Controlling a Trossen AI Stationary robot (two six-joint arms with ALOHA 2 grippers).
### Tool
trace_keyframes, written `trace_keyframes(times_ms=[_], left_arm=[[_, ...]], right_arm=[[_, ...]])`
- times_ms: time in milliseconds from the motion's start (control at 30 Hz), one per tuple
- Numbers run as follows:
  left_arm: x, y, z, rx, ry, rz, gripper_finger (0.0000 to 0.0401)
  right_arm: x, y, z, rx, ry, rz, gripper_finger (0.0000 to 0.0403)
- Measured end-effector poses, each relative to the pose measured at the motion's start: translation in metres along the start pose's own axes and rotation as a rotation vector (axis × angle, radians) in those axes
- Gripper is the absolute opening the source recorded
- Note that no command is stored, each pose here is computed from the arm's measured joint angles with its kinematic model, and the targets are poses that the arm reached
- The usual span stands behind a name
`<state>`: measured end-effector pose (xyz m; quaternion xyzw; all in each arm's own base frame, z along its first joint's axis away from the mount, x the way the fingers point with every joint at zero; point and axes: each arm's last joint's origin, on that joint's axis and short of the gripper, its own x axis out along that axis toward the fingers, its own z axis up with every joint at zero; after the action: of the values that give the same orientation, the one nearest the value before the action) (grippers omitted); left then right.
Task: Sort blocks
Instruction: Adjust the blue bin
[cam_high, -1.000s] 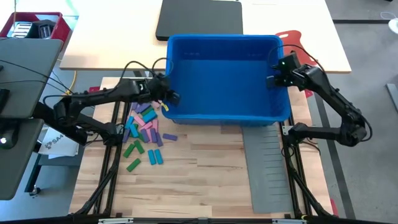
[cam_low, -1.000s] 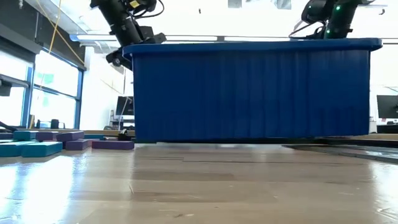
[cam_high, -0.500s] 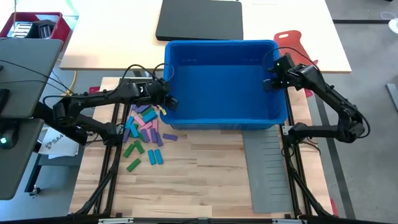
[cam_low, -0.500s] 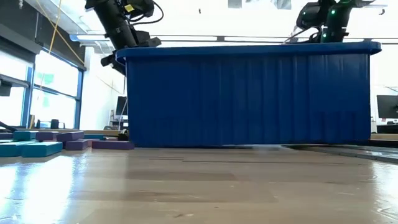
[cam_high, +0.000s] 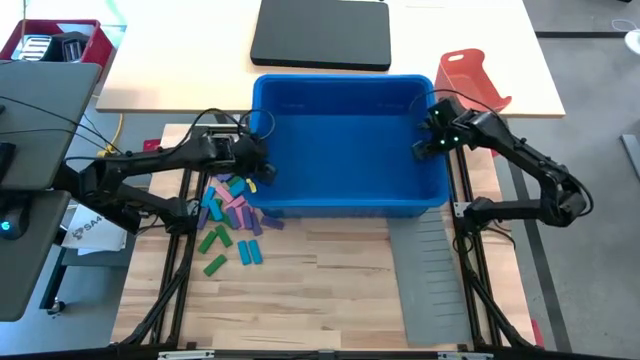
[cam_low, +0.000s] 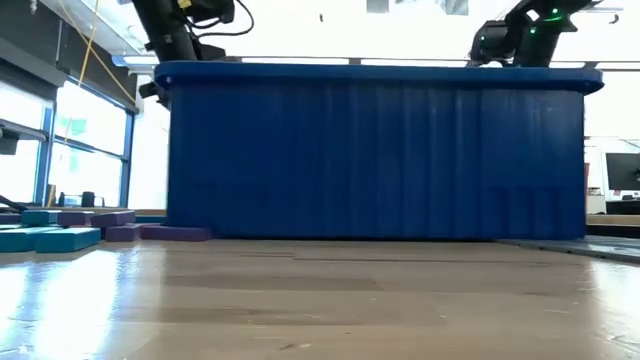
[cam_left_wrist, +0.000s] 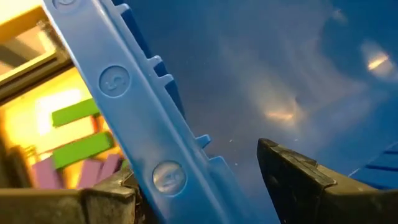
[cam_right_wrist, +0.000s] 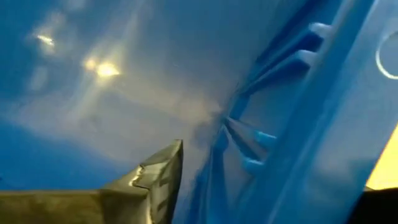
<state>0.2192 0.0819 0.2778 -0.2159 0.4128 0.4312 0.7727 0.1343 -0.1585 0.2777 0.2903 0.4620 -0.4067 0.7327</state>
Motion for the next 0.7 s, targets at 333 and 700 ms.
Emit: trace_keyframes(times_ms=[333, 700], left_arm=[[-0.016, 0.012, -0.004, -0.023, -0.028, 0.024, 0.0221], [-0.043, 0.033, -0.009, -0.056, -0.124, 0.081, 0.0267]], right_arm=[[0.0, 0.01, 0.006, -0.024, -0.082, 0.005, 0.0236], [-0.002, 0.013, 0.013, -0.069, -0.164, 0.063, 0.0236]])
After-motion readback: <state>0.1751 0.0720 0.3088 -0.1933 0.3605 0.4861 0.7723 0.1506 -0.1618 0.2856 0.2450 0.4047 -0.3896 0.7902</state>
